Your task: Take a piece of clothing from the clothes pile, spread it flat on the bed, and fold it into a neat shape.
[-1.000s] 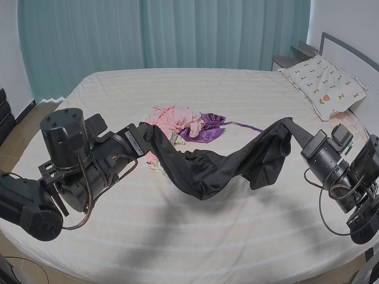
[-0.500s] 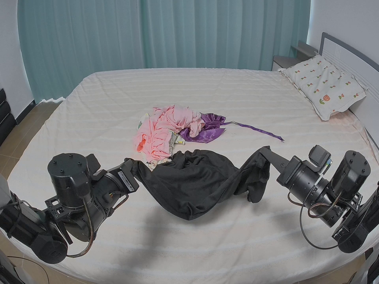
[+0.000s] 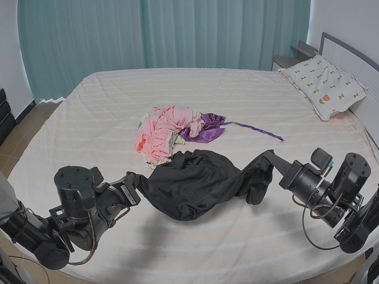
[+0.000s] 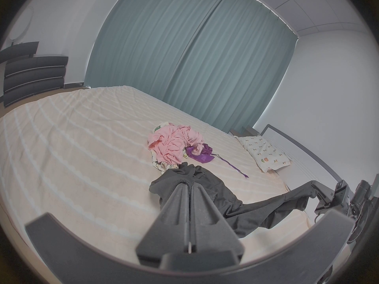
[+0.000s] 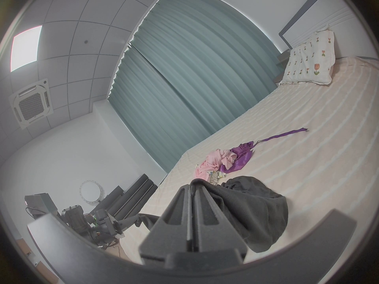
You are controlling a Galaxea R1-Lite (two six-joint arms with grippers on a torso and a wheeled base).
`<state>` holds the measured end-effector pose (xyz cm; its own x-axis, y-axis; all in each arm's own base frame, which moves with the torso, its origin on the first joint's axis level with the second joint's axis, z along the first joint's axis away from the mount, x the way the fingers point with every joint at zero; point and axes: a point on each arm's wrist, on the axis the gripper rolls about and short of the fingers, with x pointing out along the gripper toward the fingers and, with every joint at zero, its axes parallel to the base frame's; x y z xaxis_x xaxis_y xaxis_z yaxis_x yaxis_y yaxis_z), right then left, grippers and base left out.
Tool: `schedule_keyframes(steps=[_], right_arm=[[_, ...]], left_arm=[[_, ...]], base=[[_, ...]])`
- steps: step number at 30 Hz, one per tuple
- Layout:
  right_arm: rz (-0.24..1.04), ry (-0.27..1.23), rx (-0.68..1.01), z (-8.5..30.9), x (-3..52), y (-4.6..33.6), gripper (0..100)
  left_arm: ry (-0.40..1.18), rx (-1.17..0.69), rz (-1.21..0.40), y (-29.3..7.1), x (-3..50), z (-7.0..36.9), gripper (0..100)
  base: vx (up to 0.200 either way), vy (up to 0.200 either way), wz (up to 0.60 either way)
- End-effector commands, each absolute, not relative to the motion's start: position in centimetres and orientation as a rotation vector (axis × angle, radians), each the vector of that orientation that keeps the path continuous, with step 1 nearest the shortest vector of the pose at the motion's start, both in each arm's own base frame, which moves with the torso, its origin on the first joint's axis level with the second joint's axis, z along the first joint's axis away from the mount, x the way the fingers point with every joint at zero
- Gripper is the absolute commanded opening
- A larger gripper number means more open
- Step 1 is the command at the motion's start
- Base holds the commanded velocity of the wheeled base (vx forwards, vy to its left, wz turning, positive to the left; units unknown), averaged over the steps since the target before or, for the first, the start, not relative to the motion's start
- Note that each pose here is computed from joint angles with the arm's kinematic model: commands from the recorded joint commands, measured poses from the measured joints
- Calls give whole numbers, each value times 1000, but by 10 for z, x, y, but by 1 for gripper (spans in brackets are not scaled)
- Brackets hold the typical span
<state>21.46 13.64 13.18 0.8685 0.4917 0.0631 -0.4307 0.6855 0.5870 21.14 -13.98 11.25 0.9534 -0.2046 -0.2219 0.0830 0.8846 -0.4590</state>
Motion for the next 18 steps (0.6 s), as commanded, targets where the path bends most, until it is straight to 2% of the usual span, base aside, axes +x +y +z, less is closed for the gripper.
schedule_keyframes(steps=[1,8,18], right_arm=[[516,113,626,130,205,131,0],[504,73,627,139,202,122,0],[500,88,623,136,203,123,0]], left_arm=[[281,-457,-153,-140,211,109,0],[275,-467,-159,-141,209,112,0],[275,-518,-169,-142,209,114,0]], base=[[-200,0,0],[-200,0,0],[0,0,0]])
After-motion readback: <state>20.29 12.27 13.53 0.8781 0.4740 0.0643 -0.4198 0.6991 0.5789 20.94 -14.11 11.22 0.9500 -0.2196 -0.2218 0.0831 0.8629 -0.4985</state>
